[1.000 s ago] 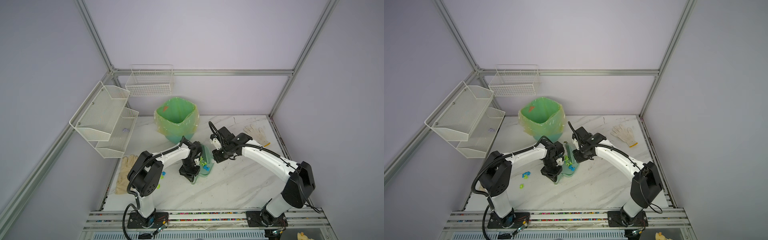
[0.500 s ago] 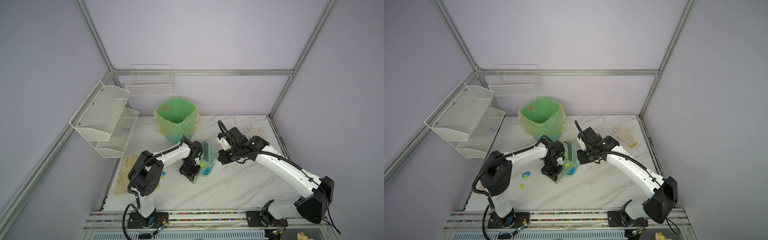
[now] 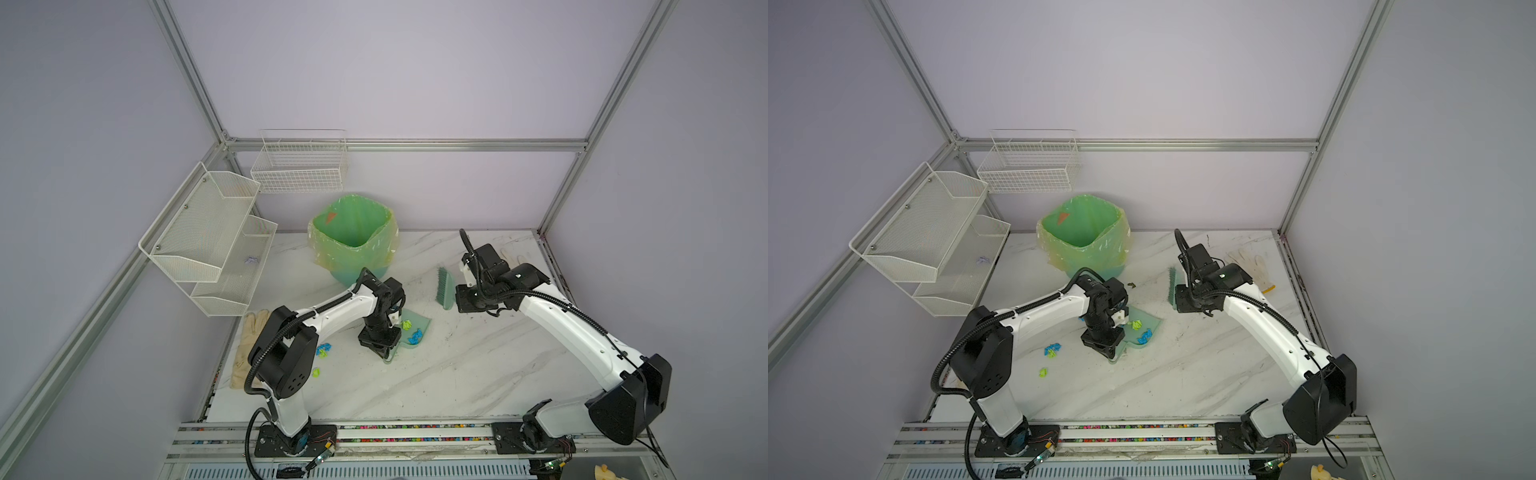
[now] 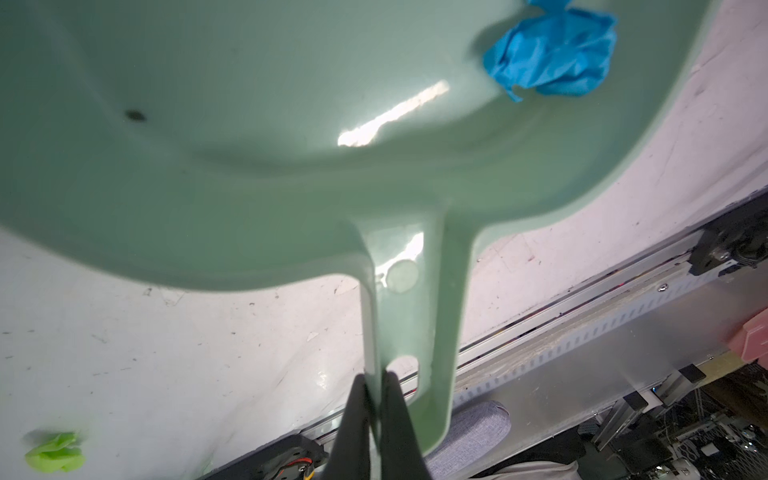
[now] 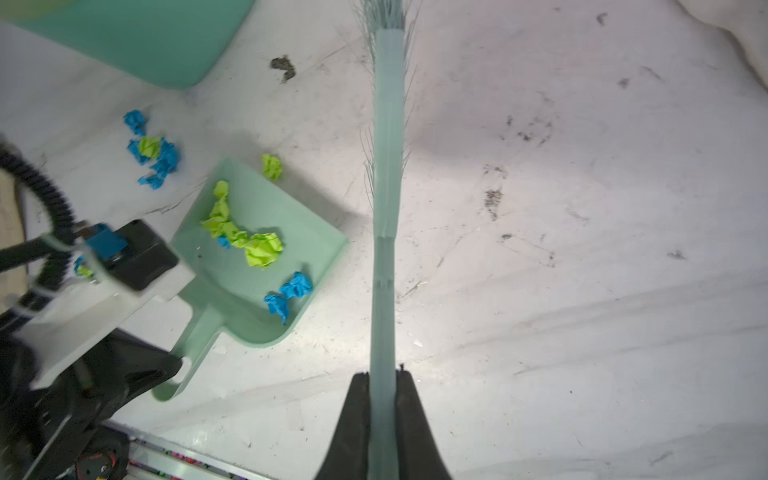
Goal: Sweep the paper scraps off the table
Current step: 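Brush more blue and green scraps into the dustpan with the right gripper, then lift the loaded dustpan toward the bin with the left gripper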
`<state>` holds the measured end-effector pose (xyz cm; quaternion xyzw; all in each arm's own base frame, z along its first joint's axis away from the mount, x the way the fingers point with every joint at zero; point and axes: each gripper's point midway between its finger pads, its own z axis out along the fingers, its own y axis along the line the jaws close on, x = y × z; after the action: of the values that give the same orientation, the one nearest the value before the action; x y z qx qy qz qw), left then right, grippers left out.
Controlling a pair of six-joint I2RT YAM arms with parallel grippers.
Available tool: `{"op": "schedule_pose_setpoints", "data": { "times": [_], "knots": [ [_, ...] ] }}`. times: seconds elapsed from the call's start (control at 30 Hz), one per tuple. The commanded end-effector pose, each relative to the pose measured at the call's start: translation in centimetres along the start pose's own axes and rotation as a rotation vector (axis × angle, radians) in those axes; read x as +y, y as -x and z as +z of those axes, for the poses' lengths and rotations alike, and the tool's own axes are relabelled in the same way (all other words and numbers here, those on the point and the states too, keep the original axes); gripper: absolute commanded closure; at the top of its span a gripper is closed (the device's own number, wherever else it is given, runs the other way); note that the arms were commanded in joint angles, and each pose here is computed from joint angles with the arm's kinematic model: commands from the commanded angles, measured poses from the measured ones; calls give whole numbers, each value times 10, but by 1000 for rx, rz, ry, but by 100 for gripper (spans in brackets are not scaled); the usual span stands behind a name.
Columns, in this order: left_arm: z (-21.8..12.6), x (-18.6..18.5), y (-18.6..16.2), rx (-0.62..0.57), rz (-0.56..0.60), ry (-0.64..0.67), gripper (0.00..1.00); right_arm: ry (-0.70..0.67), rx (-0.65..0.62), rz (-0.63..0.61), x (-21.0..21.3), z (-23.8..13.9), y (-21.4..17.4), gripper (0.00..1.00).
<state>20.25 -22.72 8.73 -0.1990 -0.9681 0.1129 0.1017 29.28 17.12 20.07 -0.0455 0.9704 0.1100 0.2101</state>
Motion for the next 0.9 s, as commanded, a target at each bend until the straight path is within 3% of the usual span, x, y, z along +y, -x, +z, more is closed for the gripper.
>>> {"op": "schedule_pose_setpoints", "data": {
  "times": [0.0,0.2,0.5,0.73,0.87],
  "knots": [
    [-21,-13,13,-95,55,-15,100,-10,-53,9,-7,-8,8,100],
    [-37,-27,19,-150,95,-10,100,-38,-70,36,-17,-8,13,100],
    [-59,-11,33,-223,88,139,100,-24,-105,62,-17,-14,16,100],
    [-75,-24,44,-255,94,106,100,-6,-118,64,-14,-20,19,100],
    [-112,-25,59,-302,93,116,100,40,-138,72,-7,-27,21,100]
  ]
}}
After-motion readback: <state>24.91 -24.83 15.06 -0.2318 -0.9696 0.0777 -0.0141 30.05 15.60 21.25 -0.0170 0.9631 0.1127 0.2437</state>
